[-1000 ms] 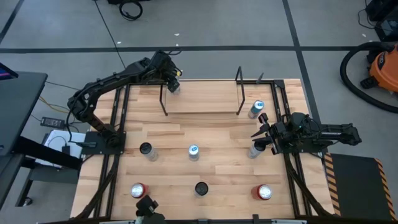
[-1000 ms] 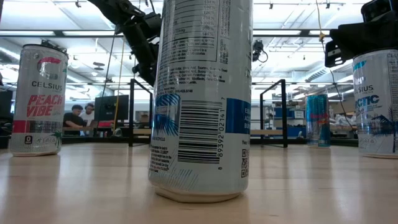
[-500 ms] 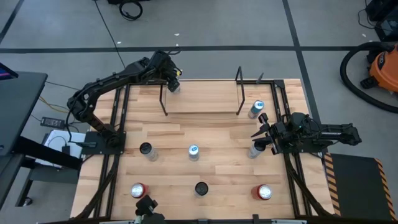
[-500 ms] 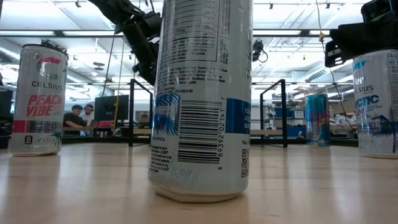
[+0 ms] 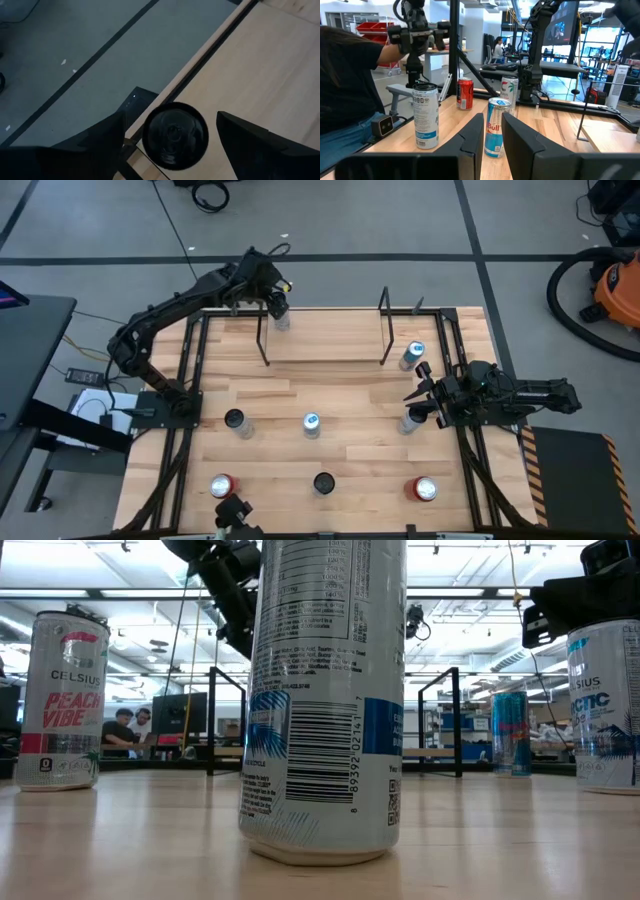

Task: Place canned beverage on shelf
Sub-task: Put the top white blue soda can on the shelf

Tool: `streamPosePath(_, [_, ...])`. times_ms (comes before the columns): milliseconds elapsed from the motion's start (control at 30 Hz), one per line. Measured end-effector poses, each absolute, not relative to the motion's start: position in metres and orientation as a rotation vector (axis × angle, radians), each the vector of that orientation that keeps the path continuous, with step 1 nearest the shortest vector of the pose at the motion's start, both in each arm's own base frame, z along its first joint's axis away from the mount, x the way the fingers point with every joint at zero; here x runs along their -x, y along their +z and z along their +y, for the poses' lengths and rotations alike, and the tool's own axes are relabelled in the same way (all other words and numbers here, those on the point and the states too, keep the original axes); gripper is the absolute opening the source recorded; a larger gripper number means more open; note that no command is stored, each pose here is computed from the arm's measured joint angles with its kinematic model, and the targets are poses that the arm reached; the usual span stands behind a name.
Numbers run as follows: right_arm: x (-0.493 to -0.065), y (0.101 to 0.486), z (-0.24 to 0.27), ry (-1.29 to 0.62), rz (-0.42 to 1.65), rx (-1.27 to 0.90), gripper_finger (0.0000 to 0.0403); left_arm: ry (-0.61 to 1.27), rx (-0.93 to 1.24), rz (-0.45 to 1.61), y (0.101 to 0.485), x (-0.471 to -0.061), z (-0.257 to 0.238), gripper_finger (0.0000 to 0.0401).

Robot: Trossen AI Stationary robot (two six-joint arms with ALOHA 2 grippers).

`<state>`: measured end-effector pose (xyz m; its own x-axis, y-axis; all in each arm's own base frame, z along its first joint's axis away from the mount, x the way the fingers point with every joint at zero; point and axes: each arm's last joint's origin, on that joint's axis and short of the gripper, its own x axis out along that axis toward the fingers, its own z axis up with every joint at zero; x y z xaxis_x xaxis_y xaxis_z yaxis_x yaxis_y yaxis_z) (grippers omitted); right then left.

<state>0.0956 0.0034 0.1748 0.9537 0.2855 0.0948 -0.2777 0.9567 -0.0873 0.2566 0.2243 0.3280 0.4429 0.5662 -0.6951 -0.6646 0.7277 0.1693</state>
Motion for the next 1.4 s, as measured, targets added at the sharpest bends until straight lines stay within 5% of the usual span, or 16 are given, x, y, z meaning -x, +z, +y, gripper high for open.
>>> streamPosePath(367, [-0.096, 0.175, 0.003, 0.286, -0.107, 0.073, 0.0078, 0.69, 0.089, 0.785, 0.368, -0.256, 0.199, 0.0311])
streamPosePath(867, [-0.096, 0.175, 0.003, 0.286, -0.107, 0.074, 0.0078, 0.605, 0.019, 0.627, 0.432, -0.197, 0.121, 0.0311])
streamPosePath(1400, [-0.096, 0.175, 0.003, 0.287, -0.107, 0.073, 0.0078, 0.447, 0.026, 0.673, 0.426, -0.148, 0.059, 0.0311])
